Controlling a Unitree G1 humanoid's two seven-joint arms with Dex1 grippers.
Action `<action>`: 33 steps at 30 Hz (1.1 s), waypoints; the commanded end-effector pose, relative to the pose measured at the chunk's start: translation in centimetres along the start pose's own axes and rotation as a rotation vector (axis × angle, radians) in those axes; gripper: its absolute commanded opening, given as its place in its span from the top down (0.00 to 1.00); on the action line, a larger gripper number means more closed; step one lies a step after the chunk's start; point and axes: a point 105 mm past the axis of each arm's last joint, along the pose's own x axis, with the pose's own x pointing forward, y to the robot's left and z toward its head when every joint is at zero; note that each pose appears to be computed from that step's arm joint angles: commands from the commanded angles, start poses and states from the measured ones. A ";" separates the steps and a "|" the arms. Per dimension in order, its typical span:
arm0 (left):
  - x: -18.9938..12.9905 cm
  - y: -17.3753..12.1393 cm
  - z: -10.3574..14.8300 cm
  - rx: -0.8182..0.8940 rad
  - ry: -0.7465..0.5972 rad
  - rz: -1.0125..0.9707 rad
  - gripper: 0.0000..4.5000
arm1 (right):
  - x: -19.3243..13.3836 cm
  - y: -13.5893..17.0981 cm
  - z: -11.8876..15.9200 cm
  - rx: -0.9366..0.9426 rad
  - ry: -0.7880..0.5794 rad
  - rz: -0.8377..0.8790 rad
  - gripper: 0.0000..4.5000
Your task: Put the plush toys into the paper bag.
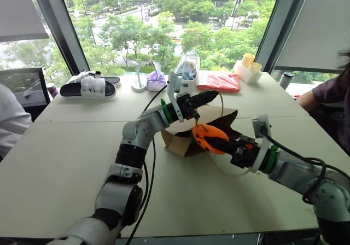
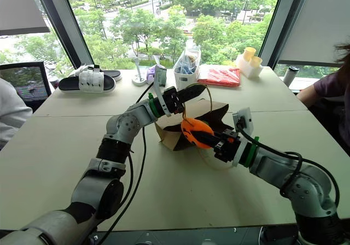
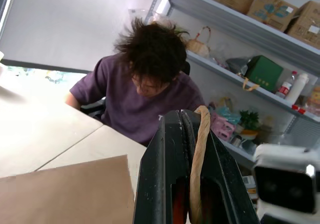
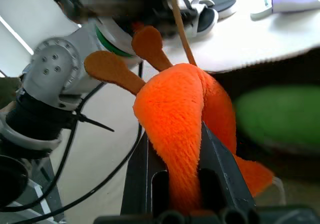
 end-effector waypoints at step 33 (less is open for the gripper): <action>-0.1 -4.3 0.7 -0.065 -0.003 -0.193 1.00 | 6.0 -4.5 2.3 -0.211 0.139 -0.186 0.99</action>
